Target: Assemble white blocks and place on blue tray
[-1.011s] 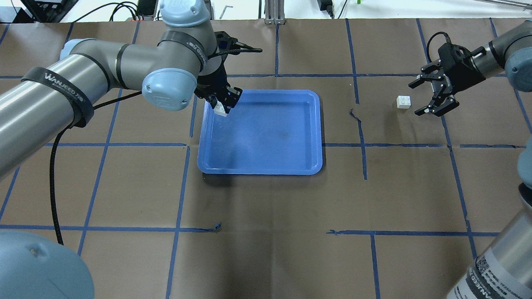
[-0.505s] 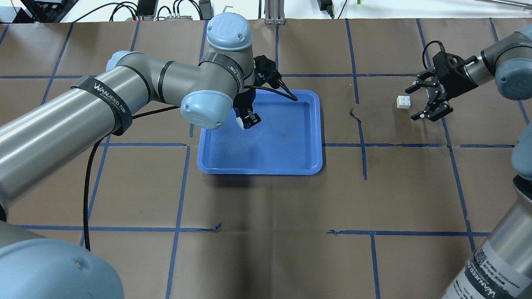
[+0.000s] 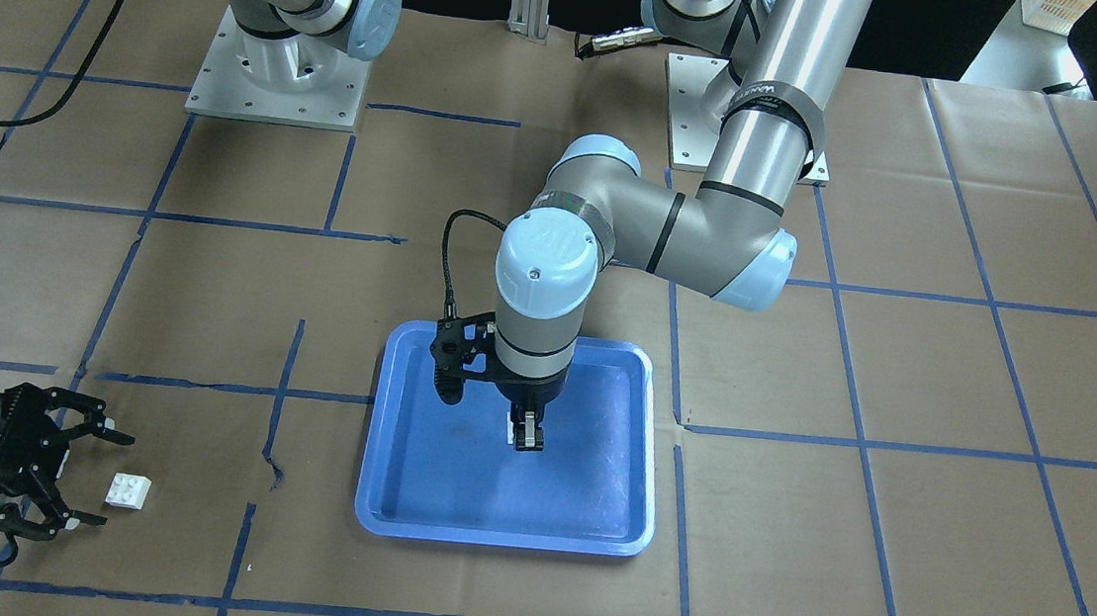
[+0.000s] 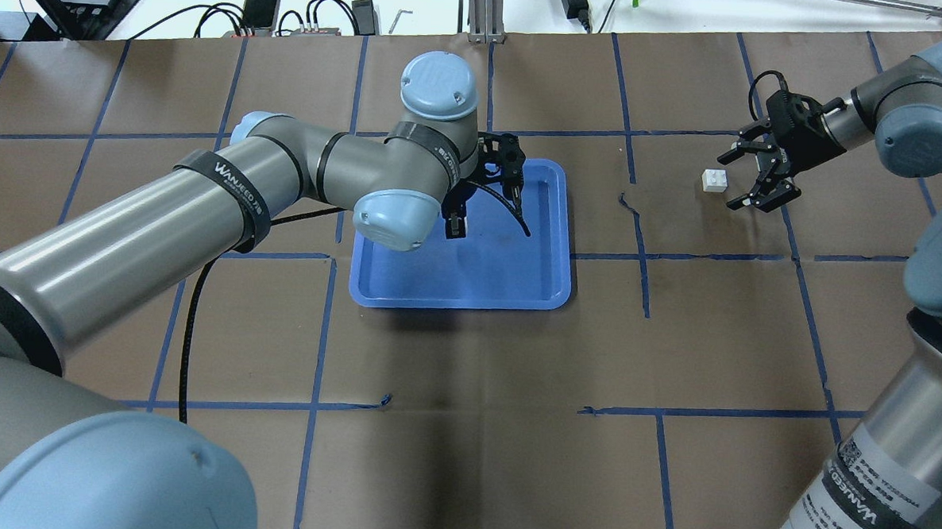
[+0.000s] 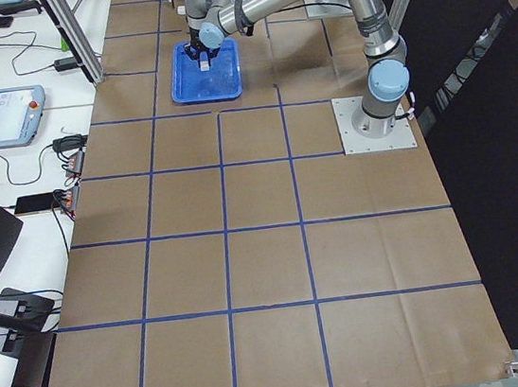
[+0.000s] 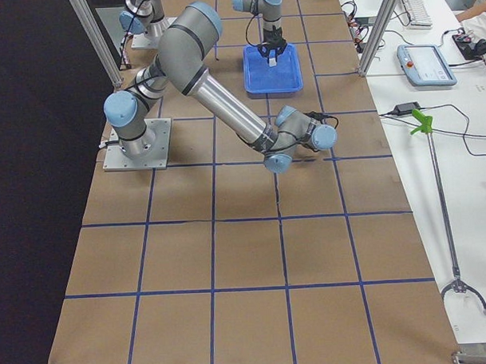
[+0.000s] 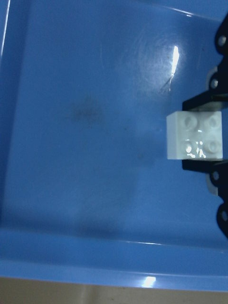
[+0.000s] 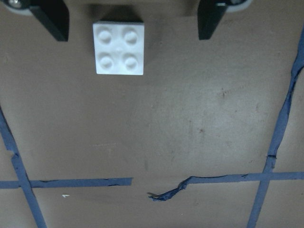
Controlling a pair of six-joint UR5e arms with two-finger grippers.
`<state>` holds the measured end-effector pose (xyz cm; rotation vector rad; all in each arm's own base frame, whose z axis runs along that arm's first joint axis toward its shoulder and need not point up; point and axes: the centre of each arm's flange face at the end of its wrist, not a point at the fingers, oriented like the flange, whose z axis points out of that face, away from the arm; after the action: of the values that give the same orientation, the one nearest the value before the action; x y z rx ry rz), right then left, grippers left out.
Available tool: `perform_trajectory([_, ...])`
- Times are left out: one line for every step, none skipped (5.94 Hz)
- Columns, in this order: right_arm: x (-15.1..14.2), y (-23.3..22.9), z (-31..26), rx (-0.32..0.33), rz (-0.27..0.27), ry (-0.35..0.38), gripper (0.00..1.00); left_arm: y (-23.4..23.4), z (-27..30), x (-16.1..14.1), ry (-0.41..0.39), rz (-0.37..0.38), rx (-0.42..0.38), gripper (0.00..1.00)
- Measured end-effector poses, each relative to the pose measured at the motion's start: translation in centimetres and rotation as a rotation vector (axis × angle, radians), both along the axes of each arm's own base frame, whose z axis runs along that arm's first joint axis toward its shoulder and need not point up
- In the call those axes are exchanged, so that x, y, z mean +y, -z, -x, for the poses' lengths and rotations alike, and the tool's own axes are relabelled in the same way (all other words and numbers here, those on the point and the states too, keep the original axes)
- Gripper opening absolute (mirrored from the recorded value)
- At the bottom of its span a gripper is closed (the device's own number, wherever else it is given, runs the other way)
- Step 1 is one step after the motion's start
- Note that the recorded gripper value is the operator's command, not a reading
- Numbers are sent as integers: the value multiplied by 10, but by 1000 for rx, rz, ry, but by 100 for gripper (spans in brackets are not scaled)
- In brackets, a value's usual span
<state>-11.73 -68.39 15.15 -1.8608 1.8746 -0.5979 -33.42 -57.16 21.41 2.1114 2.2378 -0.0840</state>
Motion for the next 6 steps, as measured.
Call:
perform_trajectory([0,-2,0,1,1,1,73,8,-1,6,36,10,0,1])
perform_trajectory([0,-2,-1,-6,3,4,65,16,-4,11,45,9,-1,4])
perform_trajectory([-1,-3,-2,-18,8,7,58,21,-5,13,44,4,-1,7])
perform_trajectory([-1,-3,-2,-24,12,8,55,25,-5,14,43,-3,1,19])
perform_trajectory([-1,-3,-2,-26,14,7,47,28,-5,14,42,-8,4,60])
perform_trajectory([-1,-3,-2,-26,16,6,39,31,-5,14,41,-13,4,82])
